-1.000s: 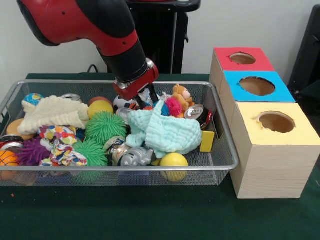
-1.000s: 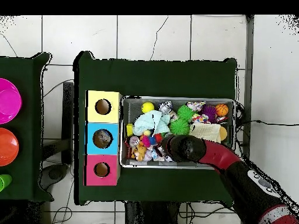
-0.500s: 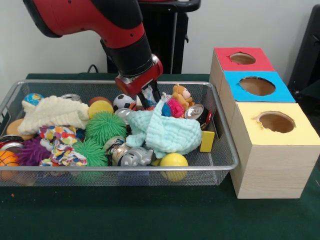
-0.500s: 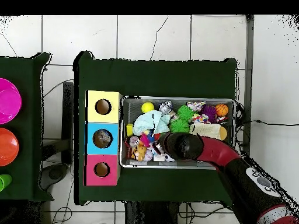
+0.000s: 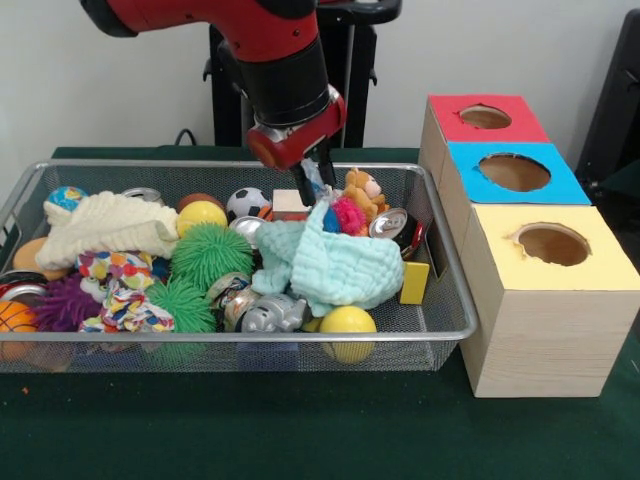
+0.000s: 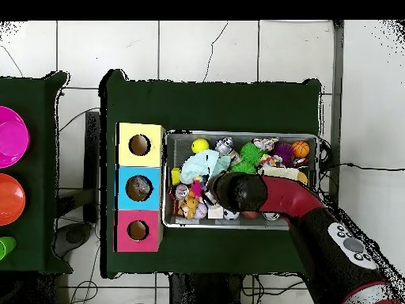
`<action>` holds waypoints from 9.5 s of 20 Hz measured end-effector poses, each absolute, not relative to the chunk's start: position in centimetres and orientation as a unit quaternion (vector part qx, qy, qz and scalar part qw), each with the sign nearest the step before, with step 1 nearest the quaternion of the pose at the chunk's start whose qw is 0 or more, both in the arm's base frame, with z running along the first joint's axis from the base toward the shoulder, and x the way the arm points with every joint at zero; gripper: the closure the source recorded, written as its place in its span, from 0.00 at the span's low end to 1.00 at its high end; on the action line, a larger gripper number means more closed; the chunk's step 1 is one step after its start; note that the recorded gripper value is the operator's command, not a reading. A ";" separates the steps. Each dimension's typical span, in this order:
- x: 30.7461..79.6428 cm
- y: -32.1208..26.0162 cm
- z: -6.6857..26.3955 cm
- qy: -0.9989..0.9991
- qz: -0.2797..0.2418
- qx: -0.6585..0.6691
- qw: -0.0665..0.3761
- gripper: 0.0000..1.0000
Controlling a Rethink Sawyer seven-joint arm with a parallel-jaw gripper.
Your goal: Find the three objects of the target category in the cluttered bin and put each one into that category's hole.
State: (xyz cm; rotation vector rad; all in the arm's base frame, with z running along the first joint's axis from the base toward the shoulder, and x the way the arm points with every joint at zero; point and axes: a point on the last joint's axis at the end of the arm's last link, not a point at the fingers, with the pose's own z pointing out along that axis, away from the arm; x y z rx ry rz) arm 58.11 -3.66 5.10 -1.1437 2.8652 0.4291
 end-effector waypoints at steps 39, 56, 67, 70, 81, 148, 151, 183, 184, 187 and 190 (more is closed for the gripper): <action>64.3 17.3 25.1 0.897 0.092 -0.424 0.089 1.00; 60.0 16.5 20.5 0.912 0.066 -0.368 0.166 1.00; 56.6 14.9 16.2 0.923 0.071 -0.344 0.160 1.00; 56.1 15.2 15.2 0.923 0.072 -0.342 0.164 1.00; 53.8 18.9 12.5 0.915 0.082 -0.360 0.160 1.00; 58.6 20.4 15.5 0.923 0.075 -0.357 0.119 1.00; 59.8 20.3 16.2 0.923 0.077 -0.357 0.119 1.00; 69.1 -4.7 17.6 0.956 0.090 -0.259 0.104 1.00; 69.0 -6.0 17.4 0.957 0.091 -0.255 0.100 1.00; 68.7 -8.9 17.1 0.960 0.096 -0.248 0.090 1.00; 68.2 -12.8 16.6 0.961 0.101 -0.247 0.075 1.00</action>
